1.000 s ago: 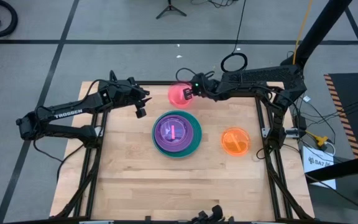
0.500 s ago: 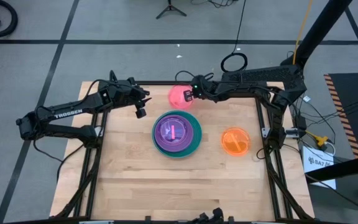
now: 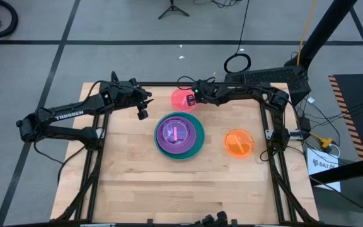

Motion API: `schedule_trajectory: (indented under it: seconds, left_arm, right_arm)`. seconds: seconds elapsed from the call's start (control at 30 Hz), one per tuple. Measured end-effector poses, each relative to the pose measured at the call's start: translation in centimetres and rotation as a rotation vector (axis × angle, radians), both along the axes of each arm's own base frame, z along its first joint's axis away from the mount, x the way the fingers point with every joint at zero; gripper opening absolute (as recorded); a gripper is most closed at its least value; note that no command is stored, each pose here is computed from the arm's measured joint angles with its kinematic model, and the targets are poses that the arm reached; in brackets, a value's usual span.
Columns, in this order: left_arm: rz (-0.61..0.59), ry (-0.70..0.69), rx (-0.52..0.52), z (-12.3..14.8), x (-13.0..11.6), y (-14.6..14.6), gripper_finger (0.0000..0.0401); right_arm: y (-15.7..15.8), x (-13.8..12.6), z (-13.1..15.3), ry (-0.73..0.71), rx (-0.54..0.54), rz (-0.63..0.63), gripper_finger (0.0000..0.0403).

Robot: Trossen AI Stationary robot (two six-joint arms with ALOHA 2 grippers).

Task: Stack plastic plates
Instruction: Stack the pink plate on the pink plate

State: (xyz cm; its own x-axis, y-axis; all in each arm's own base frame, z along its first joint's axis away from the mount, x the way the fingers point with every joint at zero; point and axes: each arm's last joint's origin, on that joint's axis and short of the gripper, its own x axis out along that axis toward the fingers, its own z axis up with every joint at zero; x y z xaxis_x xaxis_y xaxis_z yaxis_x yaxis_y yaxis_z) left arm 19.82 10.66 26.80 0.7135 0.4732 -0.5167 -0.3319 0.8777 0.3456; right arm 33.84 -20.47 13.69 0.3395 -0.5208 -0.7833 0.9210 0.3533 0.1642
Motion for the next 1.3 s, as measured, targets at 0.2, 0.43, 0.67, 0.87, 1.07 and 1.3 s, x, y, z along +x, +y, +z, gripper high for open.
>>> schedule_trajectory:
  seconds: [0.2,0.43,0.67,0.87,1.07,1.3]
  left_arm:
    - [0.0,0.0,0.0,0.0,0.0,0.0,0.0147]
    - [0.0,-0.001,0.0,0.01,0.0,0.0,0.0147]
    - [0.0,-0.001,0.0,0.01,0.0,0.0,0.0147]
    - [0.0,-0.001,0.0,0.01,0.0,0.01,0.0147]
    - [0.0,-0.001,0.0,0.01,0.0,0.01,0.0147]
    - [0.0,-0.001,0.0,0.01,0.0,0.01,0.0147]
  right_arm:
    - [-0.28,-0.8,-0.34,0.031,0.052,-0.054,0.0117]
    - [-0.01,-0.47,-0.31,-0.022,0.118,0.002,0.0133]
    - [0.1,-0.27,-0.24,-0.036,0.112,0.003,0.0125]
    - [0.09,-0.28,-0.24,-0.035,0.109,0.0,0.0119]
    - [0.12,-0.26,-0.53,-0.022,0.103,-0.018,0.0118]
    - [0.17,-0.23,-0.66,-0.023,0.108,-0.023,0.0118]
